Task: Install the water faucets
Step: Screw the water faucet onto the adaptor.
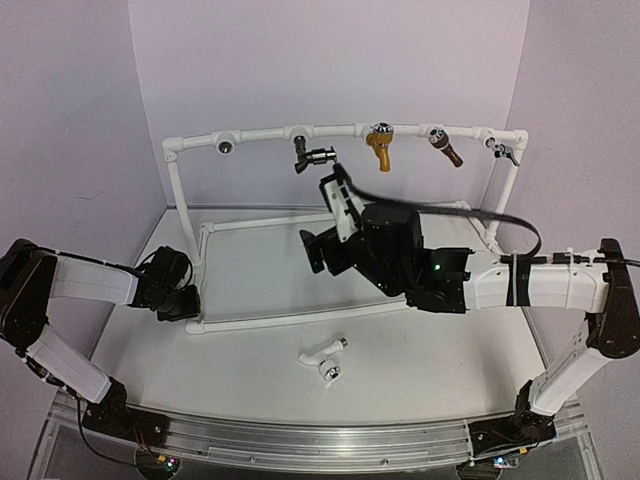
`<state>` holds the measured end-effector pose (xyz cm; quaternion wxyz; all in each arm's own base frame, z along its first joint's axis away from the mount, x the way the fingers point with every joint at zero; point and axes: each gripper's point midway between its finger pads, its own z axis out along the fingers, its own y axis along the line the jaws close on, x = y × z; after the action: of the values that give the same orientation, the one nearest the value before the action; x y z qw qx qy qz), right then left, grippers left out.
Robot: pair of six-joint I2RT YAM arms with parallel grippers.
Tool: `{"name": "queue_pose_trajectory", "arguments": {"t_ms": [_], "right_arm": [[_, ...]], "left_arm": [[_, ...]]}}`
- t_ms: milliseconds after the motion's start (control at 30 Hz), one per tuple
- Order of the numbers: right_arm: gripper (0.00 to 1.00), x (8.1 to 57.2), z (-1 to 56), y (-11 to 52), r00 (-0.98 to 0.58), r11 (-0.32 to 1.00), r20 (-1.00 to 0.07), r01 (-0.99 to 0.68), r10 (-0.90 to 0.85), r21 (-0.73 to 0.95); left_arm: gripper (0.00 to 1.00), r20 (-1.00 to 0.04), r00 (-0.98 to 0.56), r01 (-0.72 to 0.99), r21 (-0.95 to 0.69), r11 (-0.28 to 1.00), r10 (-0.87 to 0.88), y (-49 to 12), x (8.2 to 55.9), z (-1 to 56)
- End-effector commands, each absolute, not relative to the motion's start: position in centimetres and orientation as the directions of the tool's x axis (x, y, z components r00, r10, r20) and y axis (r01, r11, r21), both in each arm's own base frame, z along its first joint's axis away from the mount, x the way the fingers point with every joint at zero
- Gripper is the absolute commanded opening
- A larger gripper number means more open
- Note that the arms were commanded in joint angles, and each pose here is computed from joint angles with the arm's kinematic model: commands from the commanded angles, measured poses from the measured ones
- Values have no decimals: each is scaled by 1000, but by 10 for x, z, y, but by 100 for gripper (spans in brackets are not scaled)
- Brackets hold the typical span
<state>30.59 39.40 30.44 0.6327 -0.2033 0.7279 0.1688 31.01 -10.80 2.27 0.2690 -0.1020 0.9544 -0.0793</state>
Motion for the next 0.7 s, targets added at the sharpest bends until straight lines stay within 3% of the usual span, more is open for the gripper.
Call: {"name": "queue_pose_trajectory", "arguments": {"t_ms": [0, 133, 300, 500, 667], "right_arm": [[98, 293, 294, 387, 219, 492, -611, -420, -761, -763], [98, 289, 314, 385, 301, 276, -360, -285, -883, -918], [98, 269, 339, 400, 422, 6, -45, -94, -906, -996], [98, 290, 372, 426, 397, -70, 108, 108, -911, -992], [98, 312, 394, 440, 373, -38, 102, 175, -922, -984]], "left_arm": [[0, -423, -868, -167, -243, 955, -260, -121, 298, 13], [0, -421, -870, -167, -240, 956, -258, -121, 298, 12], [0, -425, -867, -170, -239, 956, -260, -120, 298, 13], [0, -423, -869, -168, -237, 957, -257, -121, 299, 12], [0, -428, -866, -167, -243, 956, -260, -121, 298, 14]]}}
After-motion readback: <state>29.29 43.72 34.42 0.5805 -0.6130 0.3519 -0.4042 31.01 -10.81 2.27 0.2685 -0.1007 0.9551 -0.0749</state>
